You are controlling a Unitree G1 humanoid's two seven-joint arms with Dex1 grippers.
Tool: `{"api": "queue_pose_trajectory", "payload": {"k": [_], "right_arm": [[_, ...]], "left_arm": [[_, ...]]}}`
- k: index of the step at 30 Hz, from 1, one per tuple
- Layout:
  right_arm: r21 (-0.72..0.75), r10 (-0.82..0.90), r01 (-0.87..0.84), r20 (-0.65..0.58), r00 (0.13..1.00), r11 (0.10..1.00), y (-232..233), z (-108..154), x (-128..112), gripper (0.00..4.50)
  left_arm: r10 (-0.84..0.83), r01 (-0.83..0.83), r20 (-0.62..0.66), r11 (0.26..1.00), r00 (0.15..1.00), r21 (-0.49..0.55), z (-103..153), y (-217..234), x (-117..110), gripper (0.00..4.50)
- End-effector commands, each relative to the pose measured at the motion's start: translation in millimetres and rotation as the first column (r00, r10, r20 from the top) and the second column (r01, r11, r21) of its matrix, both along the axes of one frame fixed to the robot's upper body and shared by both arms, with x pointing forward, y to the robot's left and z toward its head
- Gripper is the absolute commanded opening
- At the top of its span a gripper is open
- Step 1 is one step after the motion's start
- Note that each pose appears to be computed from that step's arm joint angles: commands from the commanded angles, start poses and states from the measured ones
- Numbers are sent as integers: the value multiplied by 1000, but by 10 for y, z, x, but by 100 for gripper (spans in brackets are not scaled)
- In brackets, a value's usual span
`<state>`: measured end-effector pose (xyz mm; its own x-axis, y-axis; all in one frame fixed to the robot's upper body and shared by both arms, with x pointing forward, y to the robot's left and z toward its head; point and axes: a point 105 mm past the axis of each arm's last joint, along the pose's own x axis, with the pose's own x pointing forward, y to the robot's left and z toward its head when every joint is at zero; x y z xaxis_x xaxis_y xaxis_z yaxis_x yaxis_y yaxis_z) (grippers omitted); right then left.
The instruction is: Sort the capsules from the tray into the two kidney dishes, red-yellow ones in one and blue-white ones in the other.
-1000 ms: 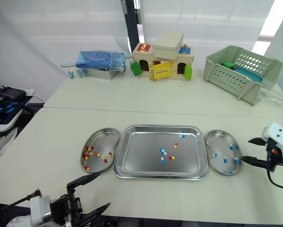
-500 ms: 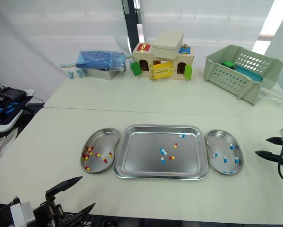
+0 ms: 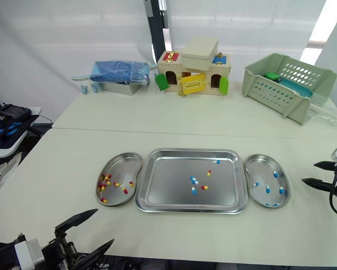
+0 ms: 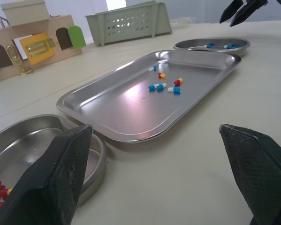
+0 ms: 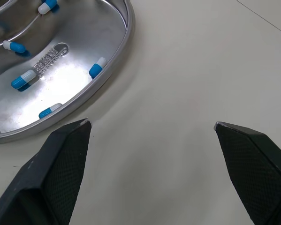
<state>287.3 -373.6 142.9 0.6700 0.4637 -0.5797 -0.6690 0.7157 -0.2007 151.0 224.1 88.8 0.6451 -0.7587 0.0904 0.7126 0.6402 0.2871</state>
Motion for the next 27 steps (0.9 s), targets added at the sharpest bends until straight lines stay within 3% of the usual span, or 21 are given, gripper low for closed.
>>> {"api": "queue_pose_trajectory", "payload": {"k": [1,6,11,16,23,27], "right_arm": [[14,124,-125,48,991,992,302,248,49,443],[34,384,-387,73,920,921,1261,507,44,443],[65,500,-505,82,862,861,2046,518,52,443],[74,620,-621,36,784,780,2840,290,-59,443],[-10,613,-614,-57,788,789,3098,-33,-120,443],[-58,571,-575,-76,818,816,3116,-133,-57,329]], "left_arm": [[-27,27,30,1000,999,1,34,-61,16,450],[-106,107,36,994,994,-23,32,-249,34,450],[-129,130,50,991,990,-31,13,-317,119,450],[-142,143,50,989,989,-34,0,-334,143,450],[-156,157,43,987,987,-20,-20,-337,69,450],[-167,168,41,986,985,-21,-21,-368,39,450]]}}
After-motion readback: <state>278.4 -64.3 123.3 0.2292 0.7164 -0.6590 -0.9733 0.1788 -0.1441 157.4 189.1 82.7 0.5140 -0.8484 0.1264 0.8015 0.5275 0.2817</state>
